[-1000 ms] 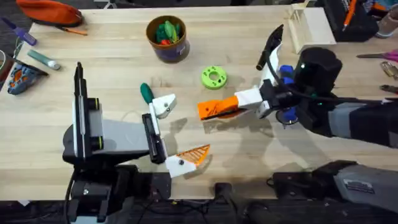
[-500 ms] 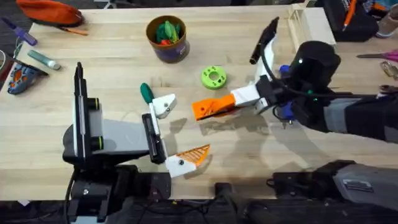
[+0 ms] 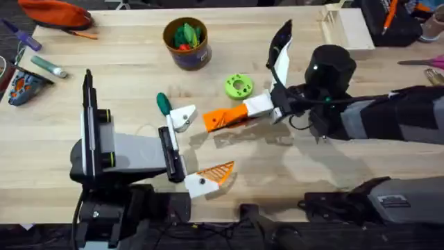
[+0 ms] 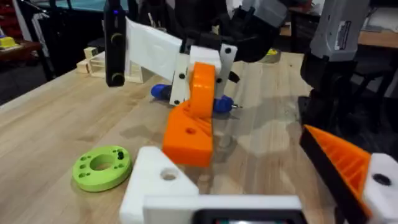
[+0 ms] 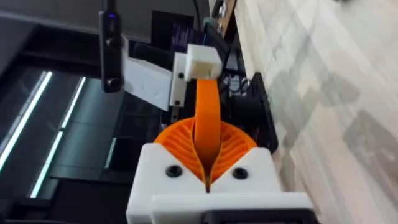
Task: Pick up the gripper from the table and insert it into the empty holder that is missing its gripper. Then pick up a screw, insert it into the mounting hole, and use the screwdriver to tighten it. Finally, clean up the table by picking up the vegetable and placing it into the bucket.
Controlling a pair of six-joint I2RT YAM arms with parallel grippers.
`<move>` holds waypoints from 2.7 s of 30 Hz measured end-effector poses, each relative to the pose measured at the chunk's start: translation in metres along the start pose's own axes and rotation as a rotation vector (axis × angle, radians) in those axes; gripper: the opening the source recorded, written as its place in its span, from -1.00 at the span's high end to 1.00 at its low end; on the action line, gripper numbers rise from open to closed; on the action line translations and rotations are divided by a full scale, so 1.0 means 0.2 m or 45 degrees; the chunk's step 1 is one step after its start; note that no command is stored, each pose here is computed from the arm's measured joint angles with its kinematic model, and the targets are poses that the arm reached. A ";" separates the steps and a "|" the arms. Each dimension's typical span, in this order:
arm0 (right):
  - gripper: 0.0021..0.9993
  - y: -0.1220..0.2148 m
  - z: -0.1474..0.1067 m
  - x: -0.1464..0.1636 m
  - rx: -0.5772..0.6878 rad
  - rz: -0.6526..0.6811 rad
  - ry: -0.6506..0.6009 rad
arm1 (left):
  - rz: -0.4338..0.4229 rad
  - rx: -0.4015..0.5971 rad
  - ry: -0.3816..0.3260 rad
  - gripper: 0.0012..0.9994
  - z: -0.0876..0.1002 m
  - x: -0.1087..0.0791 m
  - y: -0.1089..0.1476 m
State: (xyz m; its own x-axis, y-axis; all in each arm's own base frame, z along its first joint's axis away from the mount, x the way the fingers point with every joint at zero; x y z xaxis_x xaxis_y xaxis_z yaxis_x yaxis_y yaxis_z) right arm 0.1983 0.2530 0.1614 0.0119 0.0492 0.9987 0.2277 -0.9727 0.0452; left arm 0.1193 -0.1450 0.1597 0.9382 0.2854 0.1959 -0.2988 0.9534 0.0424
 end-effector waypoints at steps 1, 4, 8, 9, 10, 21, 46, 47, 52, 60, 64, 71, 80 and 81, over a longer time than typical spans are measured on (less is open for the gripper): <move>0.99 0.00 0.01 0.01 -0.012 0.005 0.033 | 0.000 0.000 0.000 -0.97 0.00 0.00 0.00; 0.99 0.00 0.03 0.05 -0.049 0.021 0.115 | 0.000 0.000 0.000 -0.97 0.00 0.00 0.00; 0.99 0.01 0.03 0.05 -0.096 0.031 0.147 | 0.000 0.000 0.000 -0.97 0.00 0.00 0.00; 0.99 0.02 0.03 0.05 -0.104 0.030 0.136 | 0.000 0.000 0.000 -0.97 0.00 0.00 0.00; 0.99 0.02 0.03 0.04 -0.113 0.027 0.128 | 0.000 0.000 0.000 -0.97 0.00 0.00 0.00; 0.99 0.01 0.05 -0.02 -0.120 0.036 0.089 | 0.000 0.000 0.000 -0.97 0.00 0.00 0.00; 0.99 -0.05 -0.05 0.00 0.037 0.051 -0.058 | 0.000 0.000 0.000 -0.97 0.00 0.00 0.00; 0.99 -0.06 -0.05 0.01 0.043 0.051 -0.057 | 0.000 0.000 0.000 -0.97 0.00 0.00 0.00; 0.99 -0.08 -0.04 0.04 0.053 0.059 -0.024 | 0.000 0.000 -0.001 -0.97 0.00 0.00 0.00; 0.99 -0.10 -0.02 0.07 0.041 0.065 -0.006 | 0.000 0.000 0.000 -0.97 0.00 0.00 0.00; 0.99 -0.11 -0.02 0.06 0.038 0.064 -0.014 | 0.000 0.000 0.000 -0.97 0.00 0.00 0.00; 0.99 -0.11 -0.01 0.04 0.028 0.050 -0.065 | 0.000 0.000 0.000 -0.97 0.00 0.00 0.00; 0.99 -0.12 -0.01 0.04 0.032 0.052 -0.052 | 0.000 0.000 0.000 -0.97 0.00 0.00 0.00; 0.99 -0.12 -0.02 0.05 0.035 0.053 -0.050 | 0.000 0.000 0.000 -0.97 0.00 0.00 0.00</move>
State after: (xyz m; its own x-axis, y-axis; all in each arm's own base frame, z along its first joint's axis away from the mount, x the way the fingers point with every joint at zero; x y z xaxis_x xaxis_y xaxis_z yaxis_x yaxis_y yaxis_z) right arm 0.1900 0.2759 0.1695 0.0601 0.0185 0.9980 0.2529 -0.9675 0.0027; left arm 0.1193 -0.1450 0.1598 0.9381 0.2854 0.1961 -0.2989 0.9534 0.0423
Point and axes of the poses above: each hand's point on the last joint's axis, 136 mm out from that joint toward the fingers, its own y axis back along the fingers, its own x axis along the line the jaws close on, z = x × y, the point moved 2 cm from there along y, back along the fingers, and after that the axes turned 12 degrees about -y, right-handed, at the moved point
